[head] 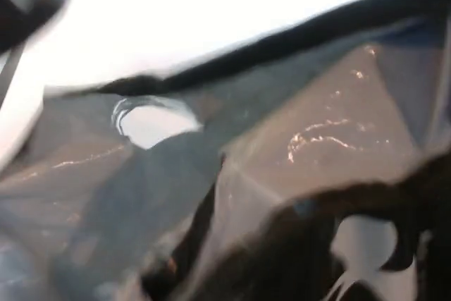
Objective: A plastic bag is kept infront of the robot in the middle of the desk and the robot uses both its hands to grab it from the top and lifts it up and then releases it.
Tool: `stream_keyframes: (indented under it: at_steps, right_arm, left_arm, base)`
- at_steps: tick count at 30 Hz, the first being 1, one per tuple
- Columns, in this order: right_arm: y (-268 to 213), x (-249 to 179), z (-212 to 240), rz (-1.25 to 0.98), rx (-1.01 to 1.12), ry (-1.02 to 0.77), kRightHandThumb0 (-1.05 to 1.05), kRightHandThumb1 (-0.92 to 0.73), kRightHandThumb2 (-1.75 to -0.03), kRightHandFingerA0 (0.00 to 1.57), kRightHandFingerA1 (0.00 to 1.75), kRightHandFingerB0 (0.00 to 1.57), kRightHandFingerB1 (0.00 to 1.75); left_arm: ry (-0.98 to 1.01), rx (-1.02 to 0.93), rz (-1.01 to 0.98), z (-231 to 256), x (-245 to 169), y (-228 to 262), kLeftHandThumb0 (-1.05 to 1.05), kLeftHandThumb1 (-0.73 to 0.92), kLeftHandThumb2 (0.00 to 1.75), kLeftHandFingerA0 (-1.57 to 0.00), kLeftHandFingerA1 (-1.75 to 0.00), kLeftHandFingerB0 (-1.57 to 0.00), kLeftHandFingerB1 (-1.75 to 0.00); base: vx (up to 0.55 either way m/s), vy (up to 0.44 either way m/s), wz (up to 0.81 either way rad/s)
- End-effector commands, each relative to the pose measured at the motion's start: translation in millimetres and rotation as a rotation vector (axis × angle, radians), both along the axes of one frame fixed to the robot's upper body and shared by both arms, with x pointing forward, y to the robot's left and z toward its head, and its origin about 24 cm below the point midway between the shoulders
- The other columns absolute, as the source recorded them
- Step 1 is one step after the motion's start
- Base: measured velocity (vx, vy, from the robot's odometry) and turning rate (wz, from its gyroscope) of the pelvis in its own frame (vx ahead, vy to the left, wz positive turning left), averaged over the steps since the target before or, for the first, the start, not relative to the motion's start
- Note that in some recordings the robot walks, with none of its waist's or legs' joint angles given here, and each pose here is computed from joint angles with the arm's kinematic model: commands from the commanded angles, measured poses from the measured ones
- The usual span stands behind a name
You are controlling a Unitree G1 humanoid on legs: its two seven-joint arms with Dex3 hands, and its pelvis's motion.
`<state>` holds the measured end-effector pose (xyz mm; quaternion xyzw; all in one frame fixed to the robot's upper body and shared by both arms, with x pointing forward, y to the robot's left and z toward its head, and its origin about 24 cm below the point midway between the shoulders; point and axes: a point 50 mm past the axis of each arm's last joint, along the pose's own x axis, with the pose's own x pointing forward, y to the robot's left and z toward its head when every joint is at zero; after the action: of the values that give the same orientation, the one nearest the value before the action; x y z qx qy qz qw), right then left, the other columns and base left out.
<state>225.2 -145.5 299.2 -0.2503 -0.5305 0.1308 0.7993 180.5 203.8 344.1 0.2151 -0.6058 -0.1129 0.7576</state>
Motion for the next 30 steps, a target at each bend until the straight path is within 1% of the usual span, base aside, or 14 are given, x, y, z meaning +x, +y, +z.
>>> stream_keyframes:
  at_steps: [1,2,5,6,7,9,12,16,20,21,24,25,27,30]
  right_arm:
    - [-11.9,56.4,34.4,-0.254,-0.229,-0.202,-0.22,-0.7,-0.58,0.85,1.75,0.64,1.59]
    - [-16.1,67.6,37.5,-0.287,-0.254,-0.188,-0.3,-0.51,-0.86,1.16,1.39,0.89,1.2]
    - [-22.4,83.5,41.2,-0.353,-0.283,-0.153,-0.36,-0.54,-0.87,1.11,1.38,0.83,1.18]
    - [-27.4,94.1,43.6,-0.391,-0.297,-0.11,-0.28,-0.76,-0.58,0.69,1.7,0.61,1.46]
    - [-30.2,100.2,46.3,-0.413,-0.298,-0.087,-0.38,-0.58,-0.85,1.05,1.39,0.77,1.2]
    - [-33.4,108.3,50.9,-0.438,-0.302,-0.081,-0.28,-0.76,-0.59,0.71,1.7,0.6,1.47]
    - [-37.5,121.6,62.7,-0.528,-0.347,-0.091,-0.29,-0.71,-0.64,0.81,1.56,0.75,1.16]
    - [-42.6,133.6,84.4,-0.697,-0.368,-0.139,-0.33,-0.78,-0.63,0.72,1.68,0.62,1.44]
    - [-47.5,138.6,110.6,-0.745,-0.28,-0.123,-0.3,-0.77,-0.64,0.73,1.64,0.68,1.27]
    - [-49.6,139.6,117.8,-0.76,-0.26,-0.091,-0.34,-0.79,-0.65,0.73,1.29,0.68,0.84]
    - [-55.3,140.7,133.7,-0.827,-0.229,-0.052,-0.35,-0.78,-0.67,0.76,1.42,0.73,0.94]
    - [-56.9,137.9,146.0,-0.919,-0.262,-0.09,-0.32,-0.8,-0.64,0.86,1.08,0.76,0.64]
    - [-58.7,136.1,152.4,-0.935,-0.253,-0.085,-0.33,-0.8,-0.65,0.8,1.23,0.76,0.74]
    - [-68.3,126.4,173.4,-0.975,-0.166,-0.064,-0.29,-0.82,-0.59,0.62,1.73,0.48,1.61]
  left_arm:
    - [-0.215,0.315,0.499,27.8,56.1,11.2,-0.11,0.63,0.55,-0.88,-1.75,-0.73,-1.75]
    - [-0.193,0.311,0.528,31.7,66.9,14.5,-0.08,0.65,0.56,-0.88,-1.75,-0.7,-1.75]
    - [-0.165,0.311,0.572,36.4,81.0,19.8,-0.06,0.66,0.56,-0.87,-1.75,-0.67,-1.75]
    - [-0.139,0.31,0.62,38.8,89.9,25.0,-0.08,0.65,0.56,-0.85,-1.75,-0.64,-1.73]
    - [-0.119,0.306,0.648,40.5,95.5,28.5,-0.11,0.68,0.57,-0.84,-1.75,-0.62,-1.73]
    - [-0.095,0.295,0.67,42.5,102.7,33.2,-0.11,0.68,0.57,-0.84,-1.75,-0.62,-1.72]
    - [-0.079,0.273,0.682,43.3,110.1,38.3,-0.12,0.67,0.58,-0.88,-1.75,-0.68,-1.7]
    - [-0.078,0.267,0.685,41.2,111.8,42.6,-0.15,0.67,0.57,-0.87,-1.75,-0.65,-1.75]
    - [-0.07,0.281,0.681,35.1,113.3,44.7,-0.16,0.67,0.57,-0.86,-1.75,-0.63,-1.75]
    - [-0.067,0.288,0.679,32.1,114.4,44.4,-0.11,0.65,0.56,-0.86,-1.75,-0.63,-1.73]
    - [-0.051,0.307,0.668,23.6,118.2,42.5,-0.06,0.63,0.56,-0.85,-1.75,-0.61,-1.74]
    - [-0.017,0.334,0.677,18.6,118.5,40.6,-0.01,0.61,0.56,-0.83,-1.75,-0.62,-1.73]
    - [-0.011,0.338,0.678,15.8,119.4,38.9,-0.02,0.63,0.55,-0.83,-1.75,-0.63,-1.72]
    - [0.008,0.378,0.68,6.0,119.9,32.5,-0.1,0.66,0.57,-0.84,-1.75,-0.65,-1.7]
  base:
    - [0.0,0.0,0.0]
    - [0.0,0.0,0.0]
    - [0.0,0.0,0.0]
    - [0.0,0.0,0.0]
    - [0.0,0.0,0.0]
    - [0.0,0.0,0.0]
    - [0.0,0.0,0.0]
    - [0.0,0.0,0.0]
    - [0.0,0.0,0.0]
    - [0.0,0.0,0.0]
    - [0.0,0.0,0.0]
    - [0.0,0.0,0.0]
    - [0.0,0.0,0.0]
    - [0.0,0.0,0.0]
